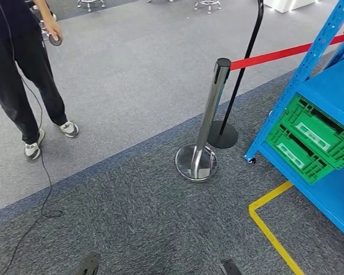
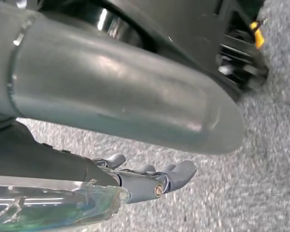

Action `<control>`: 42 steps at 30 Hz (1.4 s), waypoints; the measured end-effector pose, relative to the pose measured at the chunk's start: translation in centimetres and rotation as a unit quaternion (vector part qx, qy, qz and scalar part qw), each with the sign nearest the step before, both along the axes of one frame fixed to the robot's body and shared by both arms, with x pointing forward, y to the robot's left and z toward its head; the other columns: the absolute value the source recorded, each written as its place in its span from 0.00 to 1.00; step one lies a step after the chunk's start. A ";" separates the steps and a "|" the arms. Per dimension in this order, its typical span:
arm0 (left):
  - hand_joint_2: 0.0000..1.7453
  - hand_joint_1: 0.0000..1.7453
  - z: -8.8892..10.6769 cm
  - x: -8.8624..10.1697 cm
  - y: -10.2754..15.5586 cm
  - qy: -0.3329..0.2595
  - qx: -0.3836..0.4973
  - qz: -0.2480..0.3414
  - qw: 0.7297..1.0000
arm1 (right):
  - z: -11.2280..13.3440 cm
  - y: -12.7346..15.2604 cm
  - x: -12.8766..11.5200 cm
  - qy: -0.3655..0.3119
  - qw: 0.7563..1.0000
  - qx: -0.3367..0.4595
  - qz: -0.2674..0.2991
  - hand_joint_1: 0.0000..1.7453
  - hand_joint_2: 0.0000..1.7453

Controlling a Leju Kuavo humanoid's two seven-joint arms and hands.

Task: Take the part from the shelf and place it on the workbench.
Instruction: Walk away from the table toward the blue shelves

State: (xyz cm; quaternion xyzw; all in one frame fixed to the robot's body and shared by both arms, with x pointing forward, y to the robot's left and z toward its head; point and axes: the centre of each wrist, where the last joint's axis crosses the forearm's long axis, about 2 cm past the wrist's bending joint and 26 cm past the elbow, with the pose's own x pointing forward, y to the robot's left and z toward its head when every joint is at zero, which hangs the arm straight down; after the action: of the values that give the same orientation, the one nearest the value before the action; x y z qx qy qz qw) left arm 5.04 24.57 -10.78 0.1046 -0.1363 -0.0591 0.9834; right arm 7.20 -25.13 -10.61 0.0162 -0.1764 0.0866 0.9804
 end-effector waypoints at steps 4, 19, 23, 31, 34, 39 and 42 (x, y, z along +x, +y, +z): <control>0.00 0.00 0.0 0.0 -0.1 0.000 -0.003 -0.002 1.000 | -0.1 0.0 -0.3 0.003 1.000 0.001 -0.001 0.00 0.00; 0.00 0.00 0.0 -0.1 -0.2 0.002 -0.007 -0.006 1.000 | 0.0 -0.1 -0.2 0.003 1.000 0.006 -0.001 0.00 0.00; 0.00 0.00 0.0 0.0 -0.1 0.001 -0.007 -0.007 1.000 | 0.0 -0.1 -0.2 0.003 1.000 0.006 -0.001 0.00 0.00; 0.00 0.00 0.0 -0.1 -0.1 0.001 -0.005 -0.011 1.000 | -0.1 -0.1 -0.4 0.006 1.000 0.009 -0.001 0.00 0.00; 0.00 0.00 0.0 0.0 -0.1 0.001 -0.005 -0.012 1.000 | -0.1 -0.1 -0.6 0.008 1.000 0.010 -0.001 0.00 0.00; 0.00 0.00 0.0 0.0 -0.2 -0.001 -0.008 -0.014 1.000 | -0.1 -0.1 -0.4 0.009 1.000 0.005 -0.001 0.00 0.00; 0.00 0.00 0.0 0.1 -0.2 -0.004 -0.010 -0.016 1.000 | -0.1 -0.2 -0.6 0.018 1.000 -0.007 -0.002 0.00 0.00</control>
State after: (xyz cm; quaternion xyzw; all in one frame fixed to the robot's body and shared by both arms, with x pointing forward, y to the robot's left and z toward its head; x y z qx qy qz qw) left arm 5.17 24.34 -10.75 0.0929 -0.1427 -0.0726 0.9827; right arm 6.58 -25.33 -10.72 0.0109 -0.1580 0.0855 0.9837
